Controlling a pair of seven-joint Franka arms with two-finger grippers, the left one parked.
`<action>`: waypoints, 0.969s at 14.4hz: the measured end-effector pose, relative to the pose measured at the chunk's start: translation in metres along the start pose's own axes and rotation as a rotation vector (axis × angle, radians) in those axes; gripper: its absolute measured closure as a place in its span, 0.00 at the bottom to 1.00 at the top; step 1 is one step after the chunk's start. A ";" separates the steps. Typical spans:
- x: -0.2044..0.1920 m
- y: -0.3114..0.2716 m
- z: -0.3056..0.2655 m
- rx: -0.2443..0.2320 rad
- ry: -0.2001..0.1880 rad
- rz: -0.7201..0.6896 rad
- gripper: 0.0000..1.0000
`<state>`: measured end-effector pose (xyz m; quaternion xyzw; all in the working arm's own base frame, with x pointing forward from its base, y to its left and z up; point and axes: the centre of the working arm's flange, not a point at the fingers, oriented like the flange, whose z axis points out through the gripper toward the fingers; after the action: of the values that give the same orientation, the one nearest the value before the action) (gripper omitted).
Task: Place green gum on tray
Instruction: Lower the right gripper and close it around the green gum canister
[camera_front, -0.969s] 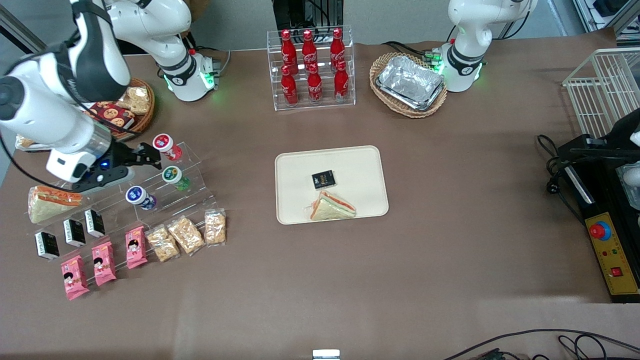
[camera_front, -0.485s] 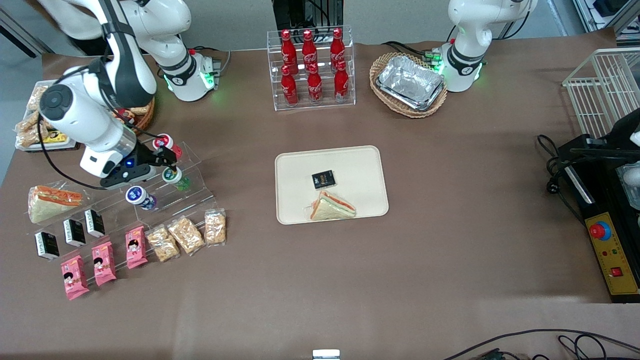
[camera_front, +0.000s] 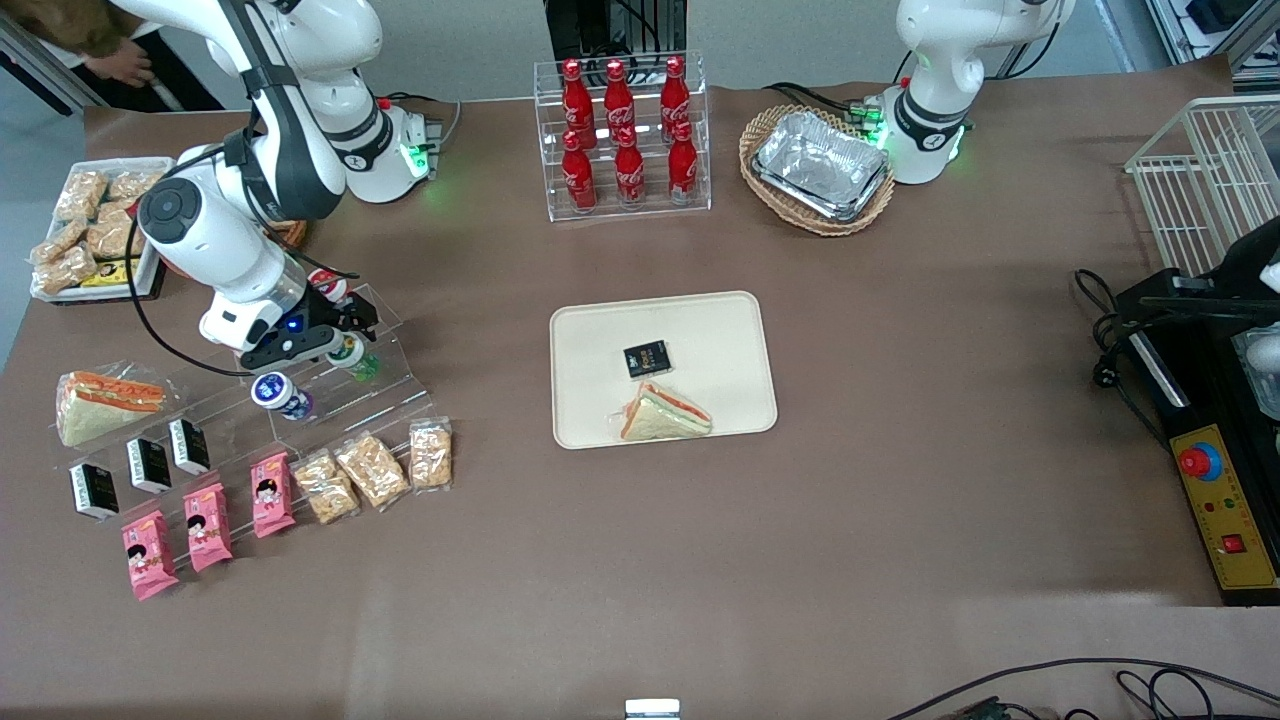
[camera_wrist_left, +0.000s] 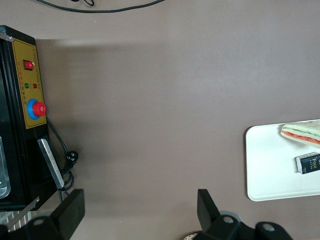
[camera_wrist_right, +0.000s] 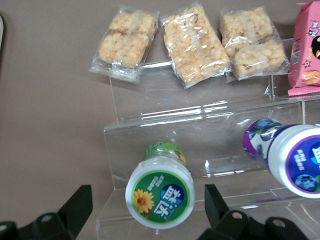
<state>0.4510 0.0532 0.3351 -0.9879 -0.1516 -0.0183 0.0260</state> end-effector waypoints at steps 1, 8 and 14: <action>0.000 -0.001 0.001 -0.001 0.003 -0.003 0.00; -0.010 -0.007 0.016 -0.006 0.013 -0.038 0.03; -0.011 -0.007 0.018 -0.005 0.010 -0.049 0.41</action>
<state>0.4389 0.0580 0.3174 -0.9839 -0.1753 -0.0241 0.0237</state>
